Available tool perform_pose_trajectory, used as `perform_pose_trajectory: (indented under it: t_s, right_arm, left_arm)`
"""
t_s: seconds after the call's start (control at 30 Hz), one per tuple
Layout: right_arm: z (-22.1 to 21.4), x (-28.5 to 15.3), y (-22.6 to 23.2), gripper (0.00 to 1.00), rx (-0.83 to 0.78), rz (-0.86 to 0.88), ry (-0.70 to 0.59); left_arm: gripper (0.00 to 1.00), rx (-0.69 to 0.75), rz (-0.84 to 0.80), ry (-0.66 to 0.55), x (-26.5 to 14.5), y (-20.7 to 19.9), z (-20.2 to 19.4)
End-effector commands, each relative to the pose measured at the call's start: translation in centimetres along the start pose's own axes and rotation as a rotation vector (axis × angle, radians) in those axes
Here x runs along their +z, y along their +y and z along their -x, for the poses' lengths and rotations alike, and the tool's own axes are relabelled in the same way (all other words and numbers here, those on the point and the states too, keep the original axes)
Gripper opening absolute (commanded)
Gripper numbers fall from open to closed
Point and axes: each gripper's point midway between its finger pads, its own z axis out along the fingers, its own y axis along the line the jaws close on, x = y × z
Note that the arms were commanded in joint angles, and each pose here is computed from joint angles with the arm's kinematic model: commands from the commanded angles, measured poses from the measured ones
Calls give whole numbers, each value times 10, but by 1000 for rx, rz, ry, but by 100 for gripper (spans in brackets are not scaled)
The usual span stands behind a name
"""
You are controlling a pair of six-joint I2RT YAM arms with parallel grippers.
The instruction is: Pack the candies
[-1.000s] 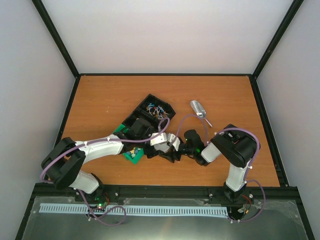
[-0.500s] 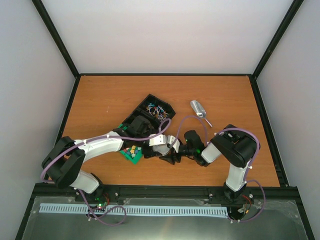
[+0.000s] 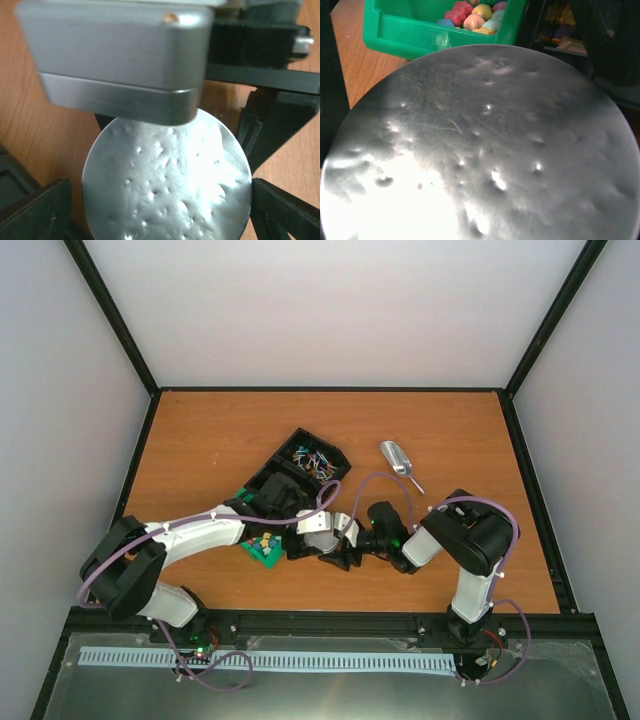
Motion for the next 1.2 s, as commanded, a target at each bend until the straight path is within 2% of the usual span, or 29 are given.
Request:
perform_pose_trajectory:
  t_s: [0.0, 0.2, 0.7, 0.9, 1.17]
  right_arm:
    - [-12, 0, 0, 36, 48, -10, 39]
    - [-13, 1, -5, 37, 87, -35, 41]
    - [-14, 1, -8, 37, 101, -54, 47]
    - [-13, 0, -4, 37, 74, -31, 44]
    - [-4, -4, 15, 36, -5, 71, 25]
  left_arm:
    - [99, -108, 179, -93, -14, 37, 28]
    - [100, -187, 178, -91, -10, 38, 25]
    - [98, -225, 131, -52, 9, 36, 20]
    - [86, -158, 107, -43, 4, 29, 21]
    - [78, 4, -55, 2, 4, -2, 13]
